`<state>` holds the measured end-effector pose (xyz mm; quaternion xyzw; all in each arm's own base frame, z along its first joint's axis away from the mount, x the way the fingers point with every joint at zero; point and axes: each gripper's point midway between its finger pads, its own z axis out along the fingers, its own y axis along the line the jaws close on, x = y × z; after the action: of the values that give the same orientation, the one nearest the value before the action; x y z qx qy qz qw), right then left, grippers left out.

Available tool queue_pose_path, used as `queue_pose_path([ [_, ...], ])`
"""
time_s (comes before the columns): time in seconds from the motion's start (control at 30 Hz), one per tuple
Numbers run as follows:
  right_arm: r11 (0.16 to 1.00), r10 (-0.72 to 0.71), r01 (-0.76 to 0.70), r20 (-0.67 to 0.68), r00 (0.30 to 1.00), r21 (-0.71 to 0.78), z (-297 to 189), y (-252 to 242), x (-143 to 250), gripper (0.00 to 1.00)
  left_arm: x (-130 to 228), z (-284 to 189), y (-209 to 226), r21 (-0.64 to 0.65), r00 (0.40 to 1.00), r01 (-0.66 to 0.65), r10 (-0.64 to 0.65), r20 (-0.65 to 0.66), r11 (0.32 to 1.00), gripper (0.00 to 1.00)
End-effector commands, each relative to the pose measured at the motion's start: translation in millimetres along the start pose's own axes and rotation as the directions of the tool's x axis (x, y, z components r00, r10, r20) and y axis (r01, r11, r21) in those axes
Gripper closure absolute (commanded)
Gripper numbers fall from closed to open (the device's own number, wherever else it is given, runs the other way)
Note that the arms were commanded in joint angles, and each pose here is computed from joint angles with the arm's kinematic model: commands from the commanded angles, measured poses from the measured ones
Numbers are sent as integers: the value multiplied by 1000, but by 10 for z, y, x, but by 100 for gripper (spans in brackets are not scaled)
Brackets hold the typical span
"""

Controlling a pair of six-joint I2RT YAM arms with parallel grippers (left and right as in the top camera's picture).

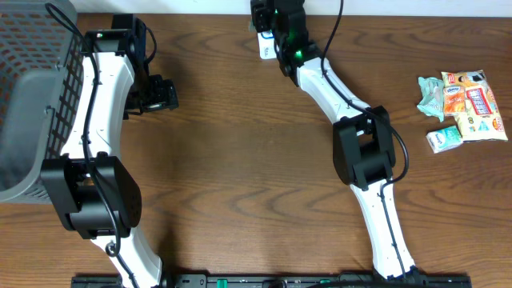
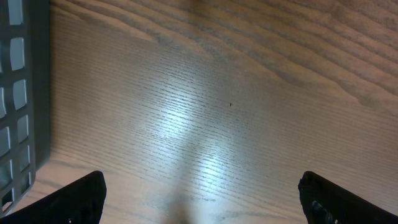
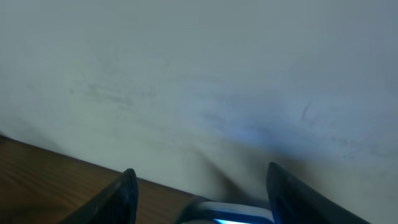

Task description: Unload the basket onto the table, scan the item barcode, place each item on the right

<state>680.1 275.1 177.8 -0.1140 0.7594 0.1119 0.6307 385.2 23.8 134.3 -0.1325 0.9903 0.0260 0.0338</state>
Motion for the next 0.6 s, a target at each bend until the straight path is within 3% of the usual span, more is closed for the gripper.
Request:
queue_pose_path([
  [0.0, 1000, 10, -10, 22, 1000, 4, -2, -10, -75, 41, 31, 48, 26, -13, 1000, 13, -13, -18, 1000, 2],
  [0.23, 1000, 9, -9, 22, 1000, 3, -16, -6, -108, 37, 31, 48, 26, -13, 1000, 13, -13, -18, 1000, 2],
  [0.57, 999, -19, 11, -230, 973, -39, -459, 351, -119, 35, 31, 48, 26, -13, 1000, 13, -13, -18, 1000, 2],
])
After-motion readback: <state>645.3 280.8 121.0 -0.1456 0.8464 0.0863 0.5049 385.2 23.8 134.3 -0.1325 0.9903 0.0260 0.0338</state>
